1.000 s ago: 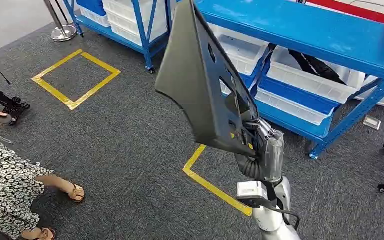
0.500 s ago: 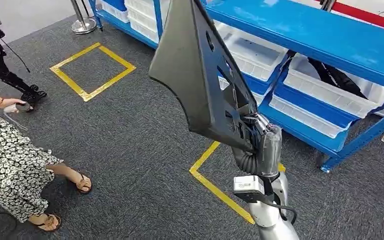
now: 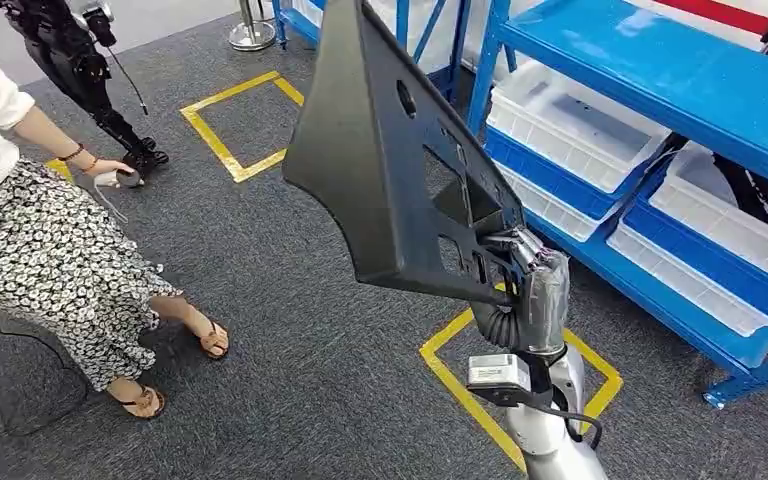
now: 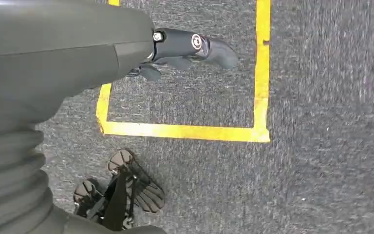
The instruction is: Take the parts from the cabinet and place them on the table.
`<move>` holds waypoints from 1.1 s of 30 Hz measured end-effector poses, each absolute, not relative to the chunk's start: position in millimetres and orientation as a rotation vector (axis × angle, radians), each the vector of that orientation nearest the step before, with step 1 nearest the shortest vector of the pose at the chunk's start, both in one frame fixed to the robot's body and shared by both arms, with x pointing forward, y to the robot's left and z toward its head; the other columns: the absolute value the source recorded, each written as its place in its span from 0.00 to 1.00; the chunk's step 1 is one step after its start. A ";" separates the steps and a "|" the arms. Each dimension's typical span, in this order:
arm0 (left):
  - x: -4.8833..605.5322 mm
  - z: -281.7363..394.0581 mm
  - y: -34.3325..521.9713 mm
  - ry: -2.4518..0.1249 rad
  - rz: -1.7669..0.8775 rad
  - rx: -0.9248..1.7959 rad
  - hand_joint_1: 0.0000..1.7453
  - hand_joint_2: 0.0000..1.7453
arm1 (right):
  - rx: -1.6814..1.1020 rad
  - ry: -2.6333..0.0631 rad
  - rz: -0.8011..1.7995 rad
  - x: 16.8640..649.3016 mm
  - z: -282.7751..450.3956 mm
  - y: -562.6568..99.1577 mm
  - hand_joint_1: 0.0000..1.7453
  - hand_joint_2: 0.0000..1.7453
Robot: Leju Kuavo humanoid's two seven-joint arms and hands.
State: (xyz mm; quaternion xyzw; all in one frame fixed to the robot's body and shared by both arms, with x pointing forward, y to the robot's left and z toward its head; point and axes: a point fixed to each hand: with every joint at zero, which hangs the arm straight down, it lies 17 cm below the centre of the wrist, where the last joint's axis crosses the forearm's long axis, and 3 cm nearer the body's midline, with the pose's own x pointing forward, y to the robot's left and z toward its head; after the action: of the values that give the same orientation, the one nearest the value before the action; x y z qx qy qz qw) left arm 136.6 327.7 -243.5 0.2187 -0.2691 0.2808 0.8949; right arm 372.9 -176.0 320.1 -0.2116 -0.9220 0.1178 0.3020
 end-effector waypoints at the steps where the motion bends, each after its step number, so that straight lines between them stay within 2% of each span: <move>1: 135.4 -243.7 327.2 -0.559 0.576 0.452 0.00 1.00 | -0.566 -2.444 0.311 372.2 319.8 -177.5 1.00 1.00; 33: 130.4 -246.7 322.0 -0.535 0.546 0.443 0.00 1.00 | -0.667 -2.440 0.316 356.4 310.4 -207.6 1.00 1.00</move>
State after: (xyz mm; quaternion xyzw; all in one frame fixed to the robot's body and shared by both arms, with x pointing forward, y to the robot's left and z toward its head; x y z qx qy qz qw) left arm 130.4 322.0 -246.7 0.2143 -0.2590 0.2641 0.9040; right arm 356.4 -207.6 310.4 -0.2503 -0.9154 0.1185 0.2920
